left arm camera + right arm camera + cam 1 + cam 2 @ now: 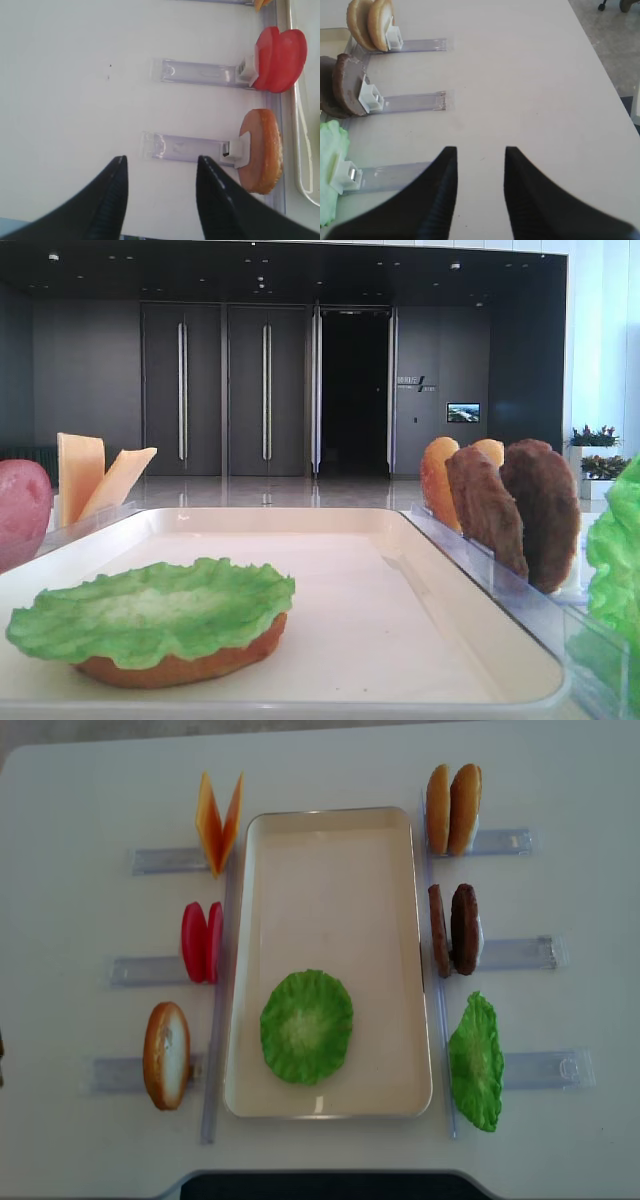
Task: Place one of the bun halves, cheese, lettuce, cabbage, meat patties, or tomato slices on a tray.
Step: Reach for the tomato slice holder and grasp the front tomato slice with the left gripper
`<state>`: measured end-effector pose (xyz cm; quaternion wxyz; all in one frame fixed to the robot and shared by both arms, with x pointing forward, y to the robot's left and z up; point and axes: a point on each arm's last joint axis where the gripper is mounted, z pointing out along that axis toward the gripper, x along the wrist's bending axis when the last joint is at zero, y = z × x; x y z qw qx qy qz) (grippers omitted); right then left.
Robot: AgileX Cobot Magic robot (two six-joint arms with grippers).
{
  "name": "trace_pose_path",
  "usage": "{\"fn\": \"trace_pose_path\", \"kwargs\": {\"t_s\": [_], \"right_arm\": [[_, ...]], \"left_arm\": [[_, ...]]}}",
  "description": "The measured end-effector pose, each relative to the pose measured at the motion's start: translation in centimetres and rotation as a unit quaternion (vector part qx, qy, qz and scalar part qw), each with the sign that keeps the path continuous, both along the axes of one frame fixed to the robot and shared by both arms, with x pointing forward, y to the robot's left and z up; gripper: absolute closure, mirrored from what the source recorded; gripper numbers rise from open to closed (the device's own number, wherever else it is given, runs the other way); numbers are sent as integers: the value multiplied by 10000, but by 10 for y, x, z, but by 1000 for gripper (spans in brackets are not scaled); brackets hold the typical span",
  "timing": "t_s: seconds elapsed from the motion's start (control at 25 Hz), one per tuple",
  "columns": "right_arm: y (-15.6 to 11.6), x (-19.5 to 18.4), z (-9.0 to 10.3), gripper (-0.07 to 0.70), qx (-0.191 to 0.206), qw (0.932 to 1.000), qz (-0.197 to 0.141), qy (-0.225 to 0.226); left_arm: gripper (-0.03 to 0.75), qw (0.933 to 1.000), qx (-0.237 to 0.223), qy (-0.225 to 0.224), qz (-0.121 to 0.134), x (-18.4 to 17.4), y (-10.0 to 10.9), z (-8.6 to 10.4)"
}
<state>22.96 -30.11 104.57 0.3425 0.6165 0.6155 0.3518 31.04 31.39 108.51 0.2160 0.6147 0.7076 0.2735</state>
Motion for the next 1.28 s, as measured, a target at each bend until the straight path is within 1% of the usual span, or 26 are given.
{"fn": "trace_pose_path", "kwargs": {"t_s": [0.2,0.36,0.56,0.72,0.92,1.12,1.28], "right_arm": [[0,0,0,377,4,10000,-2,0],[0,0,0,377,4,10000,-2,0],[0,0,0,377,4,10000,-2,0],[0,0,0,377,4,10000,-2,0],[0,0,0,377,4,10000,-2,0],[0,0,0,377,4,10000,-2,0],[0,0,0,378,4,10000,-2,0]], "left_arm": [[370,9981,-96,607,-10,52,5,10],[370,9955,-249,911,-26,92,8,16],[370,9915,-360,1249,-27,140,12,14],[370,9877,-410,1506,-23,172,15,5],[370,9826,-535,1776,-17,200,16,-9],[370,9817,-551,1821,-15,216,18,-14],[370,9820,-555,1808,-14,220,18,-17]]}}
